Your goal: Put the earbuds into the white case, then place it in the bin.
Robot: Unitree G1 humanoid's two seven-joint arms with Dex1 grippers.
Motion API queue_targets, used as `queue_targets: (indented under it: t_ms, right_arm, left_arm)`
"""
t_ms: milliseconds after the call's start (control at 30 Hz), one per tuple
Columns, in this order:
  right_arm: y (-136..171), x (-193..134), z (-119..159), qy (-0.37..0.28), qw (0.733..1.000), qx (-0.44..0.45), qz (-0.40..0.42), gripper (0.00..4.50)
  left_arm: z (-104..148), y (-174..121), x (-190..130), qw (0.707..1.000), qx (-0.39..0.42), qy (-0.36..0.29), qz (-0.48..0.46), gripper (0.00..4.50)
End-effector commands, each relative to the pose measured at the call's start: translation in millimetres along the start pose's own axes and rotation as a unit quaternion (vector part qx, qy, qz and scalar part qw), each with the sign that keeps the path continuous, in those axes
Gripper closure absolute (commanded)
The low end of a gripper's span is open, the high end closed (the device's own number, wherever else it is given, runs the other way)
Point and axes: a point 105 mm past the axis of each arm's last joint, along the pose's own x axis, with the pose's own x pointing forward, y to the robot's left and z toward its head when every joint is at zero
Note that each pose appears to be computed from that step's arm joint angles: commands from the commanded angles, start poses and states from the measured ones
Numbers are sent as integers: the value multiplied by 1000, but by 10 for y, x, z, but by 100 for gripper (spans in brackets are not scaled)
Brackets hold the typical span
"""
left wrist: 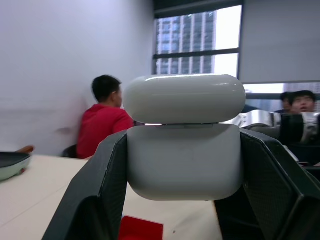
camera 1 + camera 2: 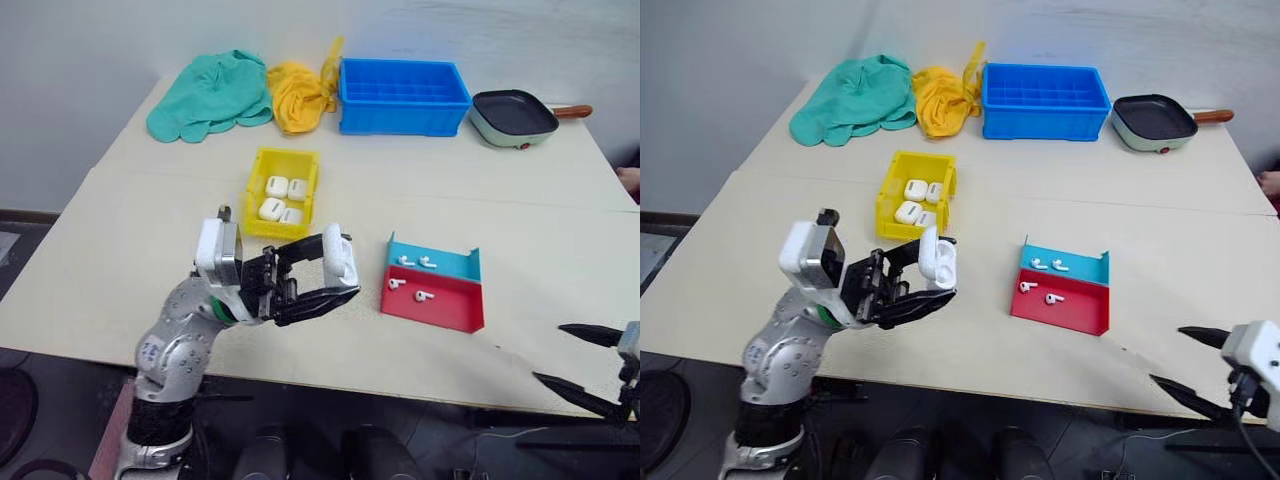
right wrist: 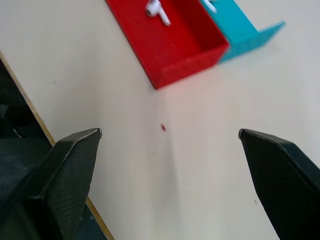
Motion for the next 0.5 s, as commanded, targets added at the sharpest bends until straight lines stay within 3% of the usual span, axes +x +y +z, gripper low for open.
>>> queue_targets:
  t_ms: [33, 233, 367, 500]
  right_arm:
    - [-65, 48, 289, -29, 999, -36, 13, 0]
    - [58, 433, 1009, -91, 988, -75, 96, 0]
    - [191, 676, 1244, -75, 983, -83, 148, 88]
    - [284, 887, 1333, -37, 976, -117, 179, 243]
  left_arm:
    - [-32, -75, 31, 999, 17, -12, -43, 168]
    - [-138, -100, -43, 998, 56, -15, -36, 168]
    - [-199, -109, -95, 998, 58, 0, -20, 168]
    - [-241, -61, -212, 998, 57, 12, 18, 168]
